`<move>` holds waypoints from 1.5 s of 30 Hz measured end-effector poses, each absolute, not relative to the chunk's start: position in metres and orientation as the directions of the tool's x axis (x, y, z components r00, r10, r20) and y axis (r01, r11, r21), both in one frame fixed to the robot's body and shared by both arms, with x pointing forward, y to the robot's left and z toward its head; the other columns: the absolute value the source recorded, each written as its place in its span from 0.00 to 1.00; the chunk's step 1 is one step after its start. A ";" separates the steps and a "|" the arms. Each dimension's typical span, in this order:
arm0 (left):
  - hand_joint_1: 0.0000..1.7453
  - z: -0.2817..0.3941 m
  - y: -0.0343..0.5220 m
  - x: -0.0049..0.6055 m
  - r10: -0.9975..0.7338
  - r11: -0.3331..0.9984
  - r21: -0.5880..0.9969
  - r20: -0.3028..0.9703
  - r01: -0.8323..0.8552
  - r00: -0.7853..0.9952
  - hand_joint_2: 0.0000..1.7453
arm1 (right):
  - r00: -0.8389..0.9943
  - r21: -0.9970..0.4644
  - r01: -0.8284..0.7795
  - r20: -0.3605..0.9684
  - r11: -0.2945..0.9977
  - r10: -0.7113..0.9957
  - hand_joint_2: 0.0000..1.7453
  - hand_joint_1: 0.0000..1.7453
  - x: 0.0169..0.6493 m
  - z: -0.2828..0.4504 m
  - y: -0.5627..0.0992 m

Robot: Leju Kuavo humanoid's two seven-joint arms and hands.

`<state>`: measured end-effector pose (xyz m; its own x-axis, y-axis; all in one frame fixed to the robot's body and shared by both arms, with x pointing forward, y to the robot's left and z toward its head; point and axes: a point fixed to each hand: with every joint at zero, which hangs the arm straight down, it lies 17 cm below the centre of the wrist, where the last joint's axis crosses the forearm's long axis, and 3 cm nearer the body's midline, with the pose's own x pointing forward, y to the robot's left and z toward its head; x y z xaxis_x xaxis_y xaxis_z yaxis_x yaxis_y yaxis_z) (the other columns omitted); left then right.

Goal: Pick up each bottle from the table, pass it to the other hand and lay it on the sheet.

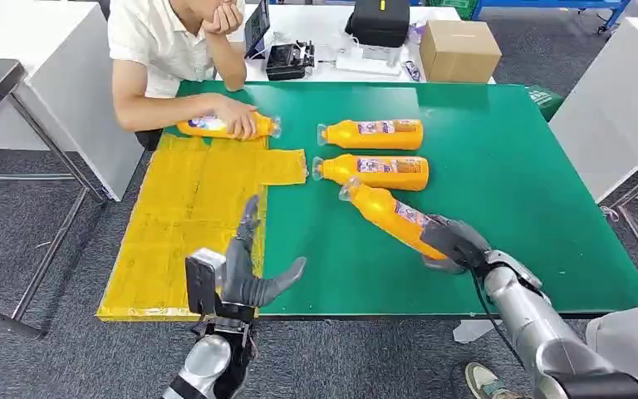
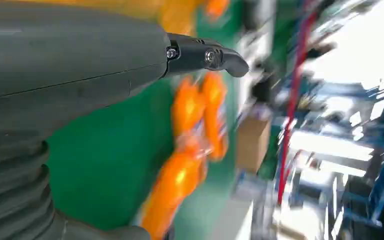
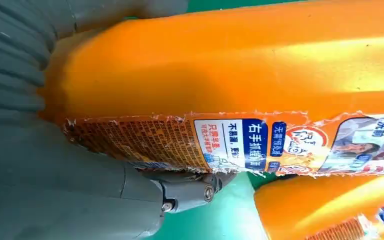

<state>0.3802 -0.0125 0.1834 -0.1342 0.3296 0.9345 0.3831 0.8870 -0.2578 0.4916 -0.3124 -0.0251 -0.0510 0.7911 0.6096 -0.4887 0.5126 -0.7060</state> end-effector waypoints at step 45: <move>0.00 0.160 -0.052 0.365 0.488 0.710 -0.520 0.849 0.475 0.201 1.00 | -0.423 -0.327 -0.654 0.905 0.683 0.028 1.00 1.00 0.372 0.101 -0.002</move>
<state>0.3646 -0.0524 0.1600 0.2006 0.4881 0.8494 0.4748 0.7100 -0.5201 0.3720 -0.0020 0.1010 -0.4235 0.0280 0.9055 -0.6537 0.6825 -0.3268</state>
